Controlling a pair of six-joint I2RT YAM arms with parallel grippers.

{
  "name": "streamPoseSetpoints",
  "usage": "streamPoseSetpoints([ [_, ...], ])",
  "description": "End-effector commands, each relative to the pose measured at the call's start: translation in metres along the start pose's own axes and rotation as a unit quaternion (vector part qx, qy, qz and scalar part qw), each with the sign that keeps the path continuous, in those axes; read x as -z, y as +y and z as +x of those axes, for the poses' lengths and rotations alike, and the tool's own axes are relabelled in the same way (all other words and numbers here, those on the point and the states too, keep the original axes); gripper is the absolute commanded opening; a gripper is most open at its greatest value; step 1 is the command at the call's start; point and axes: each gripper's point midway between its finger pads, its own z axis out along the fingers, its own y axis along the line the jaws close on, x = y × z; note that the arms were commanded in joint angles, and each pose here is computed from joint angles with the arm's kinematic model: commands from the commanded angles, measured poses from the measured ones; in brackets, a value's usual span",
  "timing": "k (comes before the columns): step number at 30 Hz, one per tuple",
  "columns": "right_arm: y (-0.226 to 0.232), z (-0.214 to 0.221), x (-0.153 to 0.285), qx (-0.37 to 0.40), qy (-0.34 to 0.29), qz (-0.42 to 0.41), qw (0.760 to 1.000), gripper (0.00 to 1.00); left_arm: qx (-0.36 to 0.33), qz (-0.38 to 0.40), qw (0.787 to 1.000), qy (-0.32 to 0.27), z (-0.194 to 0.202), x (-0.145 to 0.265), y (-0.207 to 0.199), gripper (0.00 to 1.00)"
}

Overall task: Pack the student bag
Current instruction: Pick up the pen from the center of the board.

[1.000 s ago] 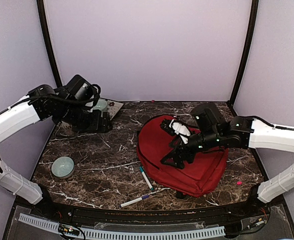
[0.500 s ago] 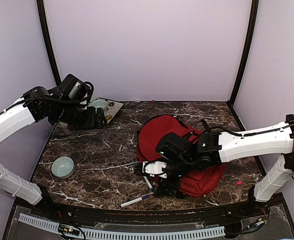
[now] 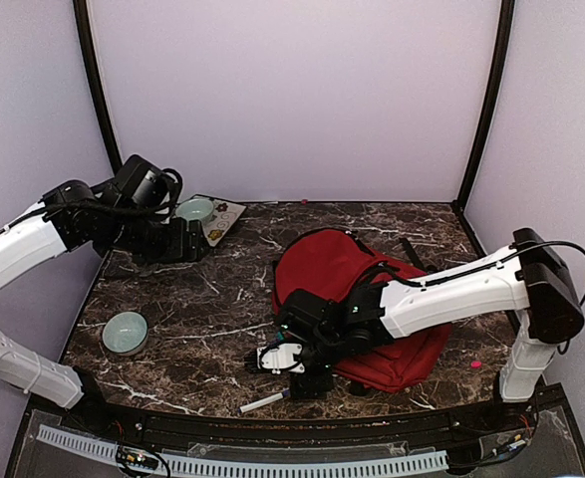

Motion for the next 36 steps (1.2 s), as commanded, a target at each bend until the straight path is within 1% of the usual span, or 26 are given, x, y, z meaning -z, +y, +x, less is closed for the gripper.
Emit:
streamPoseSetpoints([
  [1, 0.002, -0.023, -0.008, 0.012, -0.026, -0.006, 1.0, 0.69, 0.008, 0.006, 1.0, -0.003, 0.005, 0.012, 0.008, 0.87],
  [6, 0.007, -0.013, -0.034, 0.006, 0.013, -0.025, 1.0, 0.58, 0.005, -0.005, 1.0, 0.006, 0.012, 0.017, 0.016, 0.87],
  [9, 0.013, -0.011, -0.043, 0.005, 0.014, -0.031, 0.999, 0.47, 0.006, -0.007, 1.0, 0.008, 0.015, 0.02, 0.02, 0.87],
  [12, 0.015, -0.009, -0.047, 0.003, 0.011, -0.027, 1.0, 0.42, 0.013, -0.006, 1.0, 0.004, 0.016, 0.023, 0.022, 0.87],
  [18, 0.022, 0.01, -0.056, -0.004, 0.029, -0.022, 0.999, 0.18, 0.022, 0.0, 1.0, 0.004, 0.022, 0.022, 0.025, 0.87],
  [21, 0.029, 0.018, -0.056, -0.009, 0.032, -0.028, 0.999, 0.13, 0.021, 0.002, 1.0, 0.006, 0.022, 0.02, 0.023, 0.87],
  [25, 0.032, 0.028, -0.052, -0.012, 0.034, -0.026, 0.999, 0.09, 0.021, 0.003, 1.0, 0.009, 0.023, 0.018, 0.021, 0.87],
  [27, 0.031, 0.028, -0.049, -0.011, 0.031, -0.02, 0.999, 0.05, 0.023, 0.006, 1.0, 0.009, 0.023, 0.016, 0.02, 0.87],
  [31, 0.028, 0.013, -0.035, -0.016, 0.005, -0.013, 1.0, 0.0, 0.022, 0.014, 1.0, 0.015, 0.024, 0.015, 0.017, 0.87],
  [36, 0.012, -0.013, -0.006, -0.039, -0.042, 0.027, 0.998, 0.0, 0.02, 0.03, 0.999, 0.026, 0.026, 0.016, 0.009, 0.86],
])
